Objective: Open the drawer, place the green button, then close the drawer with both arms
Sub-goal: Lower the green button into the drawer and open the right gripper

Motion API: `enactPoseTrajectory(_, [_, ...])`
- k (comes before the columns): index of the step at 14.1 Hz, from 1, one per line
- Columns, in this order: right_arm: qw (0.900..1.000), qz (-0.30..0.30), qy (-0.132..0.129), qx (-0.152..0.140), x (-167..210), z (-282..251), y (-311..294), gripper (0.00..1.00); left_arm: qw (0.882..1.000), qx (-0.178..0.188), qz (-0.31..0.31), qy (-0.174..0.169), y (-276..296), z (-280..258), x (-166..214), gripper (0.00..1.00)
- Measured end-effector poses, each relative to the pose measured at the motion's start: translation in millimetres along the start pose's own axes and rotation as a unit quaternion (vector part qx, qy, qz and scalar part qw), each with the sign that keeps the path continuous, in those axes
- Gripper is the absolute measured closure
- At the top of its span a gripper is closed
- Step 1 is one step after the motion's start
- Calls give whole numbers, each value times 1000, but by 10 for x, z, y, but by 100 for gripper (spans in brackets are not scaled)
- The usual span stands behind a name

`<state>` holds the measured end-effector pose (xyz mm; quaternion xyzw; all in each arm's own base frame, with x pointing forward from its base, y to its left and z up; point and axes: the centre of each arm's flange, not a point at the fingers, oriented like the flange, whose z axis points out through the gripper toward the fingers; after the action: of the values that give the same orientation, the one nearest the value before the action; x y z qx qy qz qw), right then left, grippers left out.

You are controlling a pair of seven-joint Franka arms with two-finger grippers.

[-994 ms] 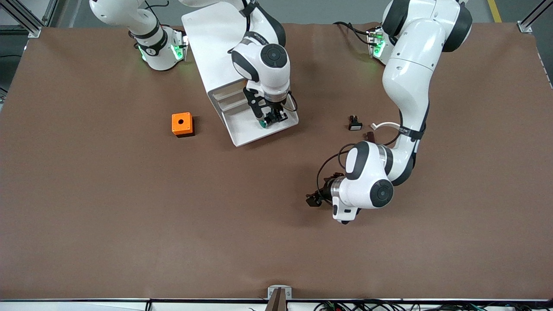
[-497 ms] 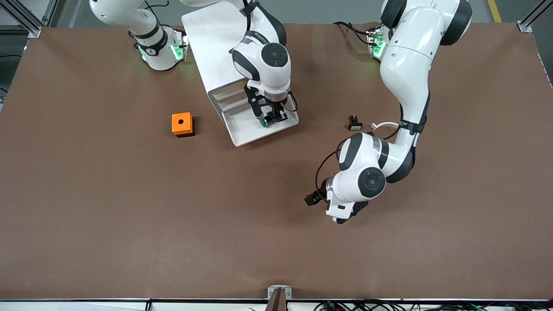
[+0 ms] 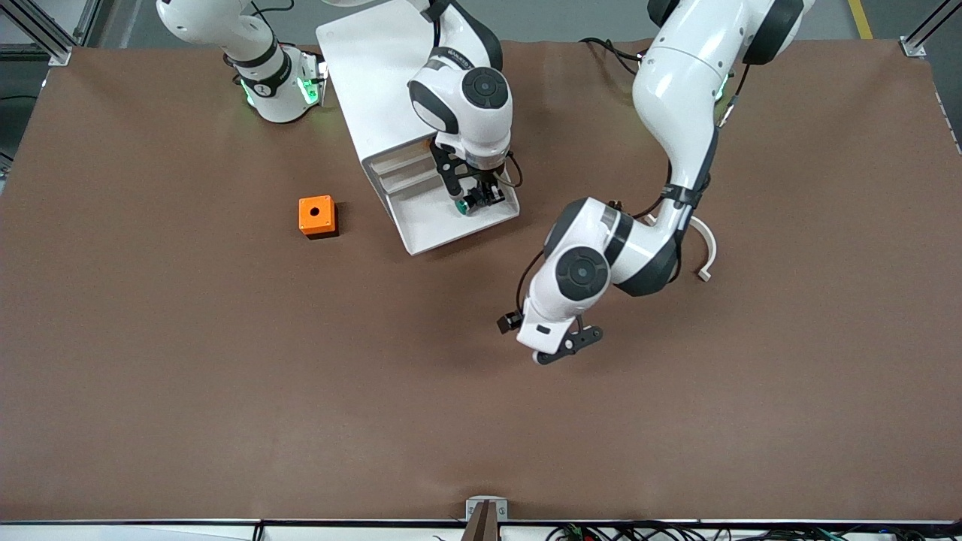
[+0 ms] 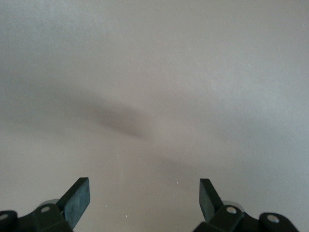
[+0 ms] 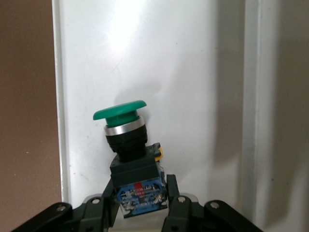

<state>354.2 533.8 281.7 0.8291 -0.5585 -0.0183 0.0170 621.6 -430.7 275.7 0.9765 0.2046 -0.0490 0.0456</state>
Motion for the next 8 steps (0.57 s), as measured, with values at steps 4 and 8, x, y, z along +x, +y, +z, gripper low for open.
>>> enactPoseTrajectory(4, [1000,-1,2,0,-6,-34,-34,13,1000,4,16,0,144,48,-253,0])
enactPoseTrajectory(8, [996,-78,17,-24,-7,-209,-88,0,1000,5,28,0,246,60,-437,0])
